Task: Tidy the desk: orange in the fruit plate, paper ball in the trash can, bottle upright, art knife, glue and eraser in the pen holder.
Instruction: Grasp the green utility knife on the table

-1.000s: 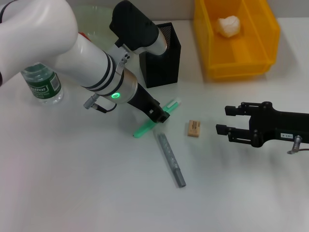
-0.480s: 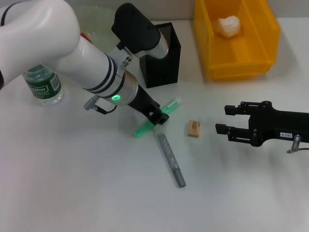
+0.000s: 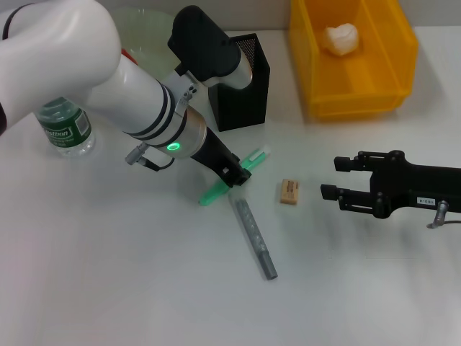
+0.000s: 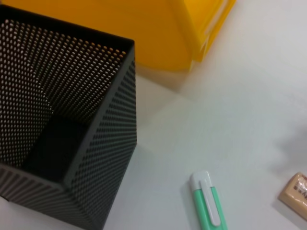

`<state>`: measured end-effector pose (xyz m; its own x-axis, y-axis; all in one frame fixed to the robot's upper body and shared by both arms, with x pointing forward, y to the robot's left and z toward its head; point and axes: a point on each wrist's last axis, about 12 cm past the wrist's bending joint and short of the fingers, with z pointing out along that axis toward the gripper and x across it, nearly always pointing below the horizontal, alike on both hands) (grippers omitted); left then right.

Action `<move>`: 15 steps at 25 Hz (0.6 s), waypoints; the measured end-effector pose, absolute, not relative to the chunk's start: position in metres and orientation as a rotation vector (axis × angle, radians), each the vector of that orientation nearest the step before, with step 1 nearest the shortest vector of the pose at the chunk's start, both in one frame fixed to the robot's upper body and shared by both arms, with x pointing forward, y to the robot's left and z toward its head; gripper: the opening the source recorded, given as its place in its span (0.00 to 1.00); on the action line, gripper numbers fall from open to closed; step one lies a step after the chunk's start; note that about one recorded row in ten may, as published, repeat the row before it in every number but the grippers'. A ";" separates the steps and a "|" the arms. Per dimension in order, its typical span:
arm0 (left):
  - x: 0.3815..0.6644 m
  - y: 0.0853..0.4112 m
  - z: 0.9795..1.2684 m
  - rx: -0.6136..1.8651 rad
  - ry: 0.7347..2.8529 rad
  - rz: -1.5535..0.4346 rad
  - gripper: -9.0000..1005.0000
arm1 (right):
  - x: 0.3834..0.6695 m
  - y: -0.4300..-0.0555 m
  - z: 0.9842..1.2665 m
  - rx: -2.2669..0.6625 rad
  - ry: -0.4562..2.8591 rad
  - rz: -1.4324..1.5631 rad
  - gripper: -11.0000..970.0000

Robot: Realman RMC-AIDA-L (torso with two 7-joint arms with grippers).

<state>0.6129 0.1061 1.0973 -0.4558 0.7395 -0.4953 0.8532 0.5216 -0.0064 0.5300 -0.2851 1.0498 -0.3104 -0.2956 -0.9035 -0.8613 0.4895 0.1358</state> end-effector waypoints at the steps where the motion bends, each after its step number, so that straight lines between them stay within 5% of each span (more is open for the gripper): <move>1: 0.613 0.106 1.097 1.309 2.330 -0.352 0.33 | 0.530 -0.285 1.050 -0.968 1.845 0.799 0.64; 15: 0.613 0.105 1.097 1.316 2.324 -0.341 0.26 | 0.531 -0.285 1.050 -0.970 1.843 0.800 0.64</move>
